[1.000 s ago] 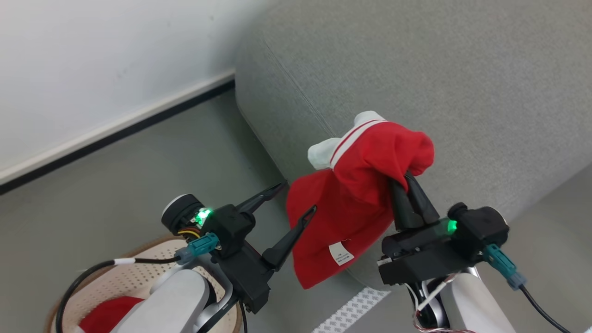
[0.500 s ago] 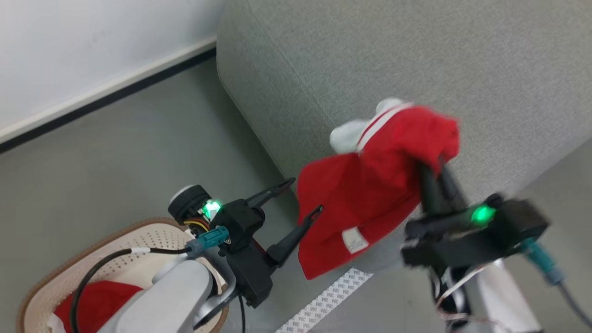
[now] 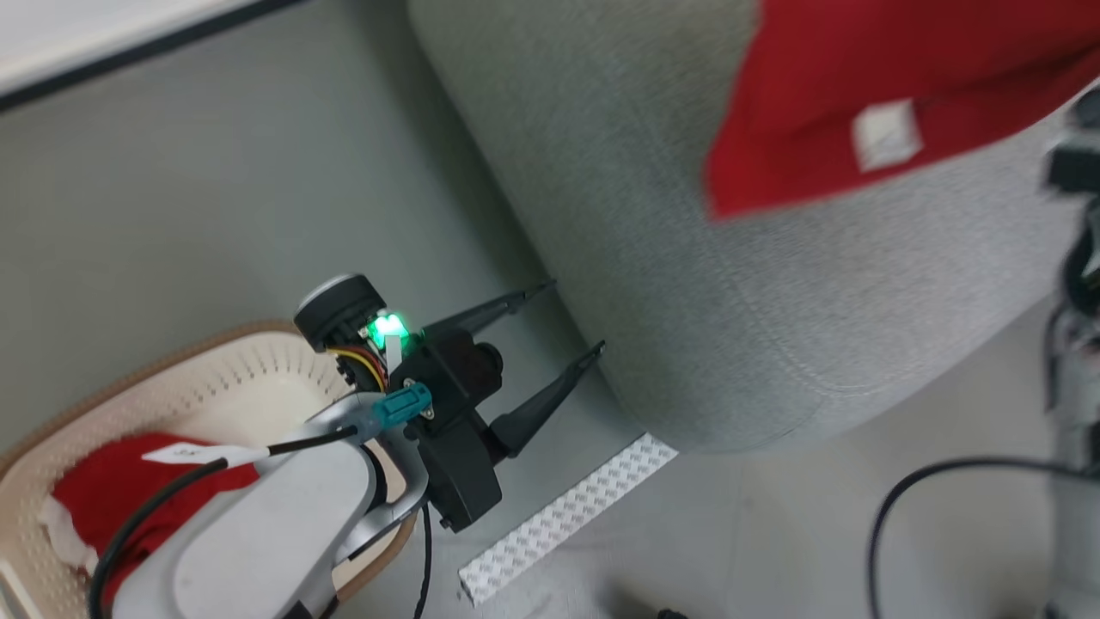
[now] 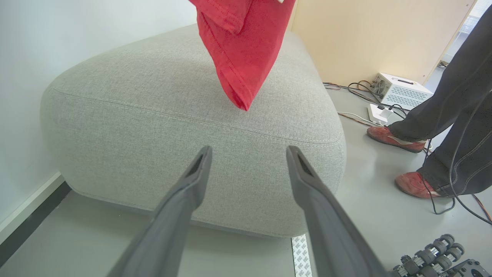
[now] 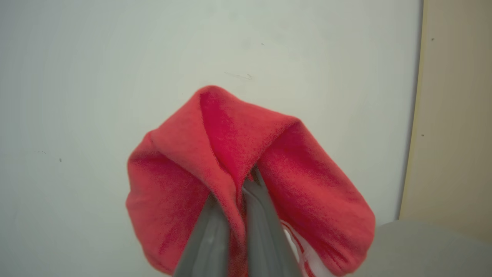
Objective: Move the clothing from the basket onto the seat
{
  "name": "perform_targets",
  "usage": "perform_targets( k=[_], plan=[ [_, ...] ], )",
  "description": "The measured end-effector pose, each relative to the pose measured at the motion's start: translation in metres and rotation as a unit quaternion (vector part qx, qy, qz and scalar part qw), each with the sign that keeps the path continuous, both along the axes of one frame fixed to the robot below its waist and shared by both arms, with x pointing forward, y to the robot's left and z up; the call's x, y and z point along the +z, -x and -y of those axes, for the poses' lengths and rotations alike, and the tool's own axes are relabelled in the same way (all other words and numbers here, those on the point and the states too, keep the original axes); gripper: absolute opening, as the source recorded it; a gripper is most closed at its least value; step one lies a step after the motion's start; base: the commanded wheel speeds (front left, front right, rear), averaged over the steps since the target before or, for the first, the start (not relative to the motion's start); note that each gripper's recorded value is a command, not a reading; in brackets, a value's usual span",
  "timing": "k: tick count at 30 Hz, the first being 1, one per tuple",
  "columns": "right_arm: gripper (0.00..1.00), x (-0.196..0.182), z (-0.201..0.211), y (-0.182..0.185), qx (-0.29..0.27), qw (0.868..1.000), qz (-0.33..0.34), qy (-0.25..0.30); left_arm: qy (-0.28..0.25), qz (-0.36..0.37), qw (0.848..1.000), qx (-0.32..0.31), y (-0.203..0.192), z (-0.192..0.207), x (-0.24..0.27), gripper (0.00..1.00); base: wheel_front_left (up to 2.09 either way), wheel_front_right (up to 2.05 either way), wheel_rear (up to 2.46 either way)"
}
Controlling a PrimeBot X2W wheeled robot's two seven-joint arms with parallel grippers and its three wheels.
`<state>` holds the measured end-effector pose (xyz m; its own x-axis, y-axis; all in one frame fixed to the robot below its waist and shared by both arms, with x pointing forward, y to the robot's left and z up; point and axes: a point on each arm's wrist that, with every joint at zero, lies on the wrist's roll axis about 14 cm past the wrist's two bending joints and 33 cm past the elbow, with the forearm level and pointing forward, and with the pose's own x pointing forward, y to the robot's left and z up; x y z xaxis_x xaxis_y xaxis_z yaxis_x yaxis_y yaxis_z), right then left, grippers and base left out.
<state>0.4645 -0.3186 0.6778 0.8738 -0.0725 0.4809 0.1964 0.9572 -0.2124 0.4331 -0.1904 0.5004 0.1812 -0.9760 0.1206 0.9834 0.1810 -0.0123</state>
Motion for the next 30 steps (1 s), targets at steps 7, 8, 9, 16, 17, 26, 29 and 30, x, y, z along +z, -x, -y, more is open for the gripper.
perform_targets(
  k=[7,8,9,16,17,26,29,30],
  plan=[
    [0.00,0.032,0.032,-0.037,-0.025,0.998,0.034,0.049,-0.015,-0.010,1.000,0.008,-0.023,-0.012,-0.029,1.00,0.00,0.00,0.00],
    [0.00,0.034,0.036,-0.042,-0.029,0.997,0.036,0.054,-0.017,-0.013,1.000,0.009,-0.025,-0.014,-0.034,1.00,0.00,0.00,0.00],
    [0.00,0.035,0.040,-0.046,-0.034,0.997,0.036,0.059,-0.020,-0.017,1.000,0.010,-0.027,-0.015,-0.040,1.00,0.00,0.00,0.00],
    [0.00,0.007,0.064,-0.075,-0.061,0.996,0.004,0.060,-0.035,-0.042,0.998,0.015,-0.035,-0.025,-0.074,1.00,0.00,0.00,0.00],
    [0.00,-0.001,0.067,-0.078,-0.065,0.996,-0.003,0.058,-0.037,-0.047,0.998,0.016,-0.036,-0.026,-0.080,1.00,0.00,0.00,0.00],
    [0.00,-0.069,0.088,-0.094,-0.092,0.993,-0.073,0.009,-0.052,-0.067,0.996,0.031,-0.044,-0.038,-0.102,1.00,0.00,0.00,0.00],
    [0.00,-0.105,0.105,-0.093,-0.117,0.986,-0.119,-0.016,-0.051,-0.067,0.996,0.035,-0.048,-0.039,-0.101,1.00,0.00,0.00,0.00],
    [0.00,-0.116,0.109,-0.093,-0.124,0.983,-0.132,-0.023,-0.052,-0.068,0.996,0.035,-0.047,-0.040,-0.103,1.00,0.00,0.00,0.00]
  ],
)
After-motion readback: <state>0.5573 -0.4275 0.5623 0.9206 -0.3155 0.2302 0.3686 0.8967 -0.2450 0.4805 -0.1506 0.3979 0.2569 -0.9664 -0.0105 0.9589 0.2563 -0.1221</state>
